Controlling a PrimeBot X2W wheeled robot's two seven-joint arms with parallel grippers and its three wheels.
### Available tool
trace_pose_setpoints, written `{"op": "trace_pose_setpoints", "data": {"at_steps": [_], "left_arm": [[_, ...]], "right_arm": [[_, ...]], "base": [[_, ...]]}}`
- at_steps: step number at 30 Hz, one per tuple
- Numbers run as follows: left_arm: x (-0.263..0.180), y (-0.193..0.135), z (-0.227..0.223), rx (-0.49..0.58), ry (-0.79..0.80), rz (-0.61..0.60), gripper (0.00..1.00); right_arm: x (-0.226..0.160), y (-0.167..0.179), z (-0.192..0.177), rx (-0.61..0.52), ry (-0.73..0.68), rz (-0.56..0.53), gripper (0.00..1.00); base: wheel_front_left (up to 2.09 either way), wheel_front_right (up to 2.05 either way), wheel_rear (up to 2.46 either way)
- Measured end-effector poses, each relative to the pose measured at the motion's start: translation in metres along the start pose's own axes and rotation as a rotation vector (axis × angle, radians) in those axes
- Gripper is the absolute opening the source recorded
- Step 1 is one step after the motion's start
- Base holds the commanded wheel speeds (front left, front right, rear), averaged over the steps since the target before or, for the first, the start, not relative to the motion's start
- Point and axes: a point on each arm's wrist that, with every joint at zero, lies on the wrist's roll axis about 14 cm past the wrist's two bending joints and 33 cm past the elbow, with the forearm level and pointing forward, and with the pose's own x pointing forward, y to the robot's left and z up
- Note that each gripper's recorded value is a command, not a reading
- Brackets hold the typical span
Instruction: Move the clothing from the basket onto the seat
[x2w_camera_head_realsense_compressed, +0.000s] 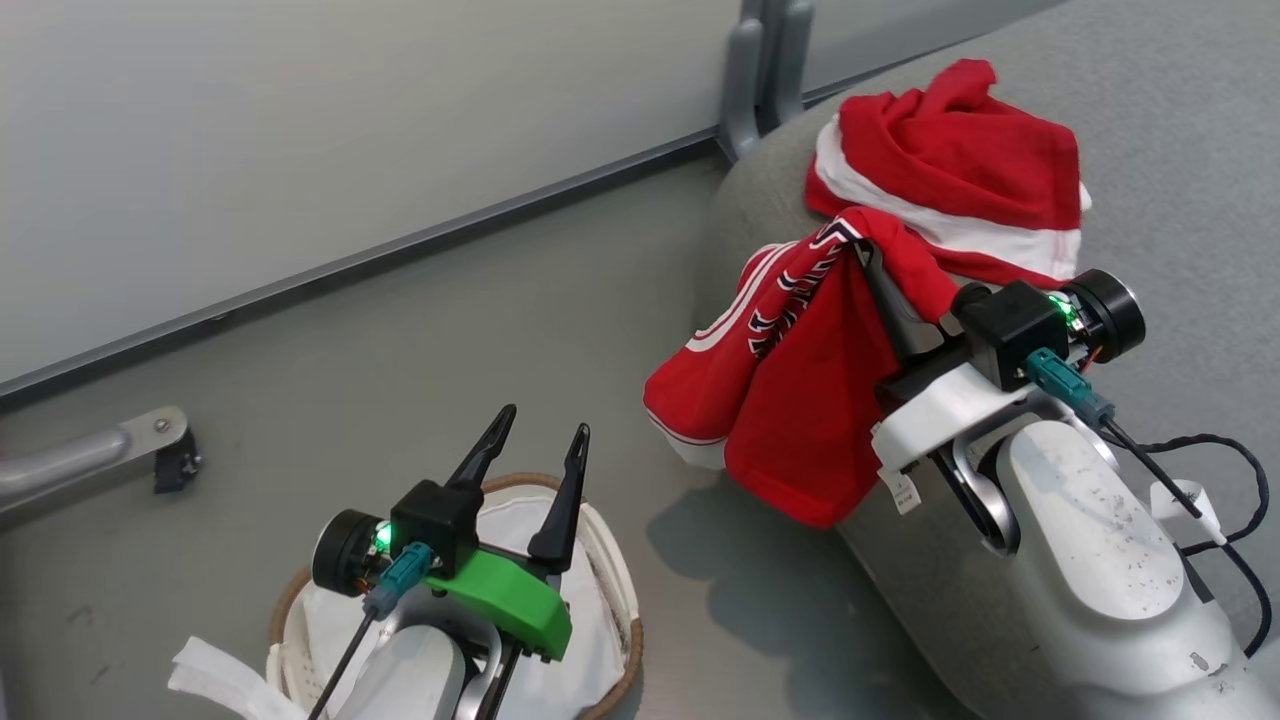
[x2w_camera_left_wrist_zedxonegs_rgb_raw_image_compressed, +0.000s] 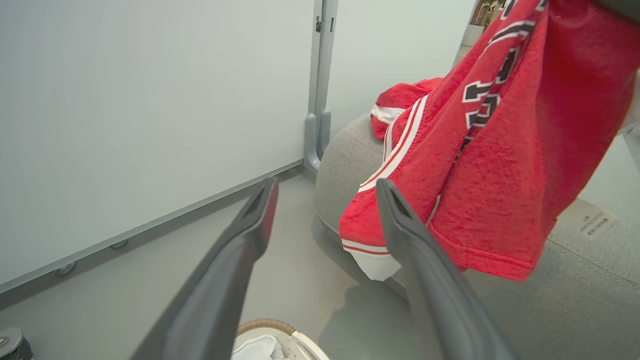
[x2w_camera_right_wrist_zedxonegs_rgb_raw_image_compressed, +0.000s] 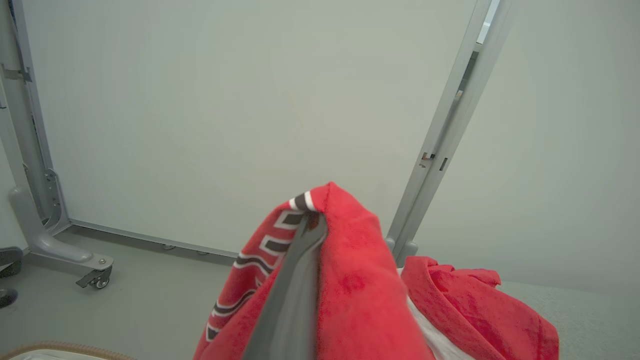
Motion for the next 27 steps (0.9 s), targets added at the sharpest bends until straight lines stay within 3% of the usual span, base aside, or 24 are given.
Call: {"op": "trace_pose_setpoints", "data": {"at_steps": [10, 15, 20, 27], "left_arm": [[0.036, -0.054, -0.016, -0.018, 0.032, -0.209, 1.00], [0.042, -0.061, -0.026, -0.032, 0.048, -0.253, 1.00], [0.044, -0.054, -0.032, -0.033, 0.054, -0.258, 1.00], [0.053, -0.034, -0.033, -0.020, 0.030, -0.254, 1.00]], "right_arm": [[-0.038, -0.061, -0.011, -0.059, 0.072, -0.173, 0.00], [-0.044, -0.082, -0.017, -0.082, 0.098, -0.227, 0.00], [-0.023, -0.110, 0.005, -0.169, 0.048, -0.242, 0.00], [0.032, -0.170, 0.068, -0.369, -0.082, -0.274, 0.00]], "base": [[0.00, 0.00, 0.00], [0.00, 0.00, 0.00], [0.00, 0.00, 0.00], [0.00, 0.00, 0.00]]}}
